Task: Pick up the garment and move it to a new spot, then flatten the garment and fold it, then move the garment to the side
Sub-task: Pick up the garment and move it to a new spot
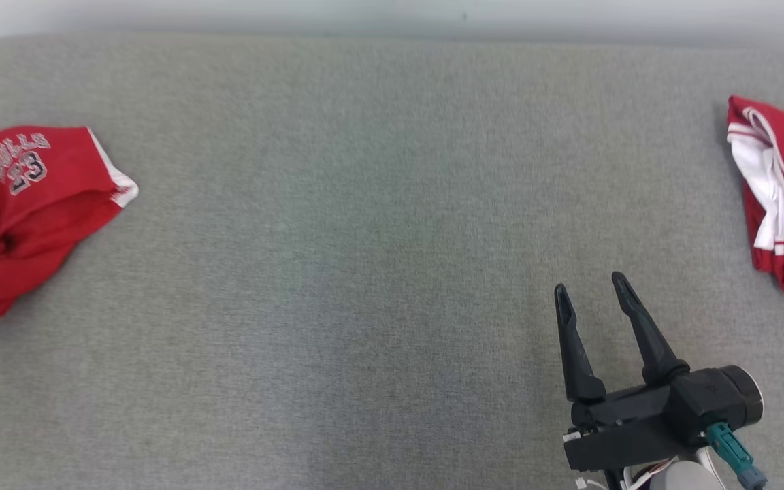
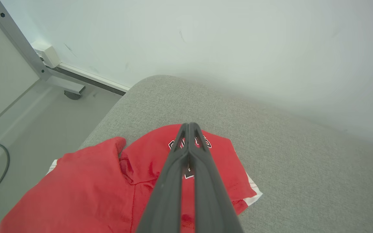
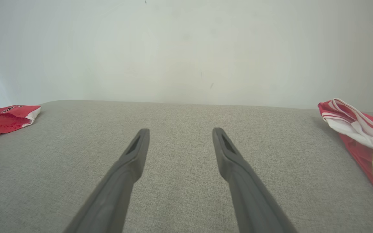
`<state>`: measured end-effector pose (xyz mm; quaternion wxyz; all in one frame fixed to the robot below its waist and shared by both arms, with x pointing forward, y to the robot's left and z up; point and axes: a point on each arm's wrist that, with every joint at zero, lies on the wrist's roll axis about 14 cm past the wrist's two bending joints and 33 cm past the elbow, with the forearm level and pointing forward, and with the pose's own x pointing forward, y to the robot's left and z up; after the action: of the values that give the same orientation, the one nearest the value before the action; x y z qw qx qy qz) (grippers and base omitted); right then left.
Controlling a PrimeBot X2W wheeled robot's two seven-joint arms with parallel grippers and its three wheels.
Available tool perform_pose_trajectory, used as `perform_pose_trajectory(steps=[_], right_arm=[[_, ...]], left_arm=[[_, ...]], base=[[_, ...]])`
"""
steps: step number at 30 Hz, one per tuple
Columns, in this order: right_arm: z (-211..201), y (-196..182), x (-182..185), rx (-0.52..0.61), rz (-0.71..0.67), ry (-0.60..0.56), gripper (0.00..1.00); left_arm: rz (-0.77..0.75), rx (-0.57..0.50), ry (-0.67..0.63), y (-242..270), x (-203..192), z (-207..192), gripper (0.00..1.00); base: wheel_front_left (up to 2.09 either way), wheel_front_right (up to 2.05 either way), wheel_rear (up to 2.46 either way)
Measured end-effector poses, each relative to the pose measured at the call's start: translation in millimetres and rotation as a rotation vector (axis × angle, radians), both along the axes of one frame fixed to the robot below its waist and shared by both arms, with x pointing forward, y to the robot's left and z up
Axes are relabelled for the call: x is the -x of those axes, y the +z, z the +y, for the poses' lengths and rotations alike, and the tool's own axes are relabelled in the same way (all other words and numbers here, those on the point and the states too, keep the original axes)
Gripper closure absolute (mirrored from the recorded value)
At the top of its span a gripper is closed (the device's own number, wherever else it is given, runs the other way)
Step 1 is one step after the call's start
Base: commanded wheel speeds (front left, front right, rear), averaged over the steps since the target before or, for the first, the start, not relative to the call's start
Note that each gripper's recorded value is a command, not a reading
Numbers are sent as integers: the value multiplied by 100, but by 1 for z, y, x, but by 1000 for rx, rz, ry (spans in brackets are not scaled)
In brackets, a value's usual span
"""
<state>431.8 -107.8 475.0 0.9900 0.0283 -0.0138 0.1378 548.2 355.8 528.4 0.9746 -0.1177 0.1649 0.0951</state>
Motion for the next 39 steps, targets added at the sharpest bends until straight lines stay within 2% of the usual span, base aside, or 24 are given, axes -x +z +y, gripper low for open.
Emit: perform_pose_trajectory(steps=[8, 9, 10, 18, 35, 39], right_arm=[[3, 19, 8, -9, -45, 8, 0], [4, 20, 8, -10, -46, 9, 0], [4, 19, 8, -11, -44, 9, 0], [0, 10, 6, -8, -22, -1, 0], [-24, -16, -10, 13, 31, -66, 0], [-29, -22, -12, 21, 43, -80, 0]], left_arm=[[-51, -68, -28, 43, 16, 6, 100], [-52, -69, -25, 44, 18, 8, 57], [-46, -67, -24, 42, 19, 8, 0], [75, -69, -23, 13, 21, 17, 0], [553, 116, -20, -100, 33, 17, 0], [605, 131, -34, -115, 32, 12, 0]], base=[[0, 0, 0], [0, 0, 0], [0, 0, 0], [0, 0, 0], [0, 0, 0], [0, 0, 0]])
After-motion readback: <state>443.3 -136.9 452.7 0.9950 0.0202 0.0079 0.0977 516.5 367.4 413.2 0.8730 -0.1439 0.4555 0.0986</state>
